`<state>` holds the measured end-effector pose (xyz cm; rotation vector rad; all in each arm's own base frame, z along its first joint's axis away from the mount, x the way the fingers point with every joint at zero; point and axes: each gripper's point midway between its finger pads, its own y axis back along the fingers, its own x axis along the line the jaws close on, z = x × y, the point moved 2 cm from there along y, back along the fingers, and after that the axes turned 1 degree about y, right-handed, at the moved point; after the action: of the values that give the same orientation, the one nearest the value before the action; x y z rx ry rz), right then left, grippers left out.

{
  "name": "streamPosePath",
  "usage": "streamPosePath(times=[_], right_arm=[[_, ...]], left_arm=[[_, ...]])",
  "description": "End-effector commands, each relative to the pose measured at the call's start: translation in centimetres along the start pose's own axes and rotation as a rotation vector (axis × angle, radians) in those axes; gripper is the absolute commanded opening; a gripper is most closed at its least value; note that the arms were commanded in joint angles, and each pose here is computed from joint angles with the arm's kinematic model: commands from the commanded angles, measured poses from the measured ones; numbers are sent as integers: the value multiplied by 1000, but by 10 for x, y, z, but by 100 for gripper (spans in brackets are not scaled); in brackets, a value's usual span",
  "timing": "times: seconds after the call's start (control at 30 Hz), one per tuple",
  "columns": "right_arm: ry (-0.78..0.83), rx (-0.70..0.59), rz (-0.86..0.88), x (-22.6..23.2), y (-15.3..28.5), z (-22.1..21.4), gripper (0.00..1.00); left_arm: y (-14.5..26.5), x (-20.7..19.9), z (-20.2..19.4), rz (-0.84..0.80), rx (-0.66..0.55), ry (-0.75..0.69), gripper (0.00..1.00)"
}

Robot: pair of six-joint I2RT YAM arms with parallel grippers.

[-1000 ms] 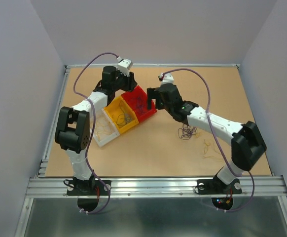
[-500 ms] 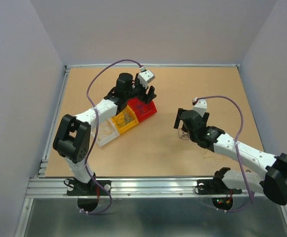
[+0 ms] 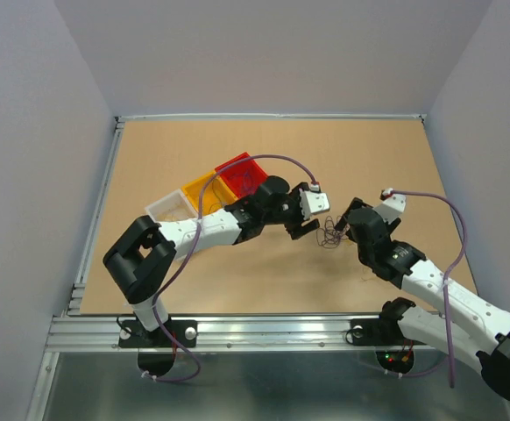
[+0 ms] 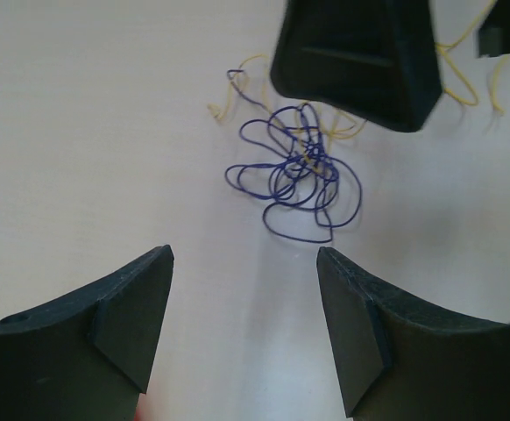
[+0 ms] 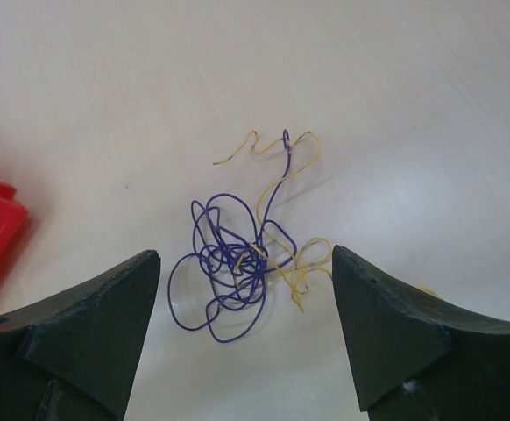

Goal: Untangle the cables

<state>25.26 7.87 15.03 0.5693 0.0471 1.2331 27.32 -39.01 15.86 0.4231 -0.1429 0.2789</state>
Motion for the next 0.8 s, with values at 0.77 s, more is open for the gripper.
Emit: streamPosePath(times=[0.77], right_arm=[[-231,-162,-1,-29,19,29,86]], left_arm=[[-111,-55,-61,-225,173,97,80]])
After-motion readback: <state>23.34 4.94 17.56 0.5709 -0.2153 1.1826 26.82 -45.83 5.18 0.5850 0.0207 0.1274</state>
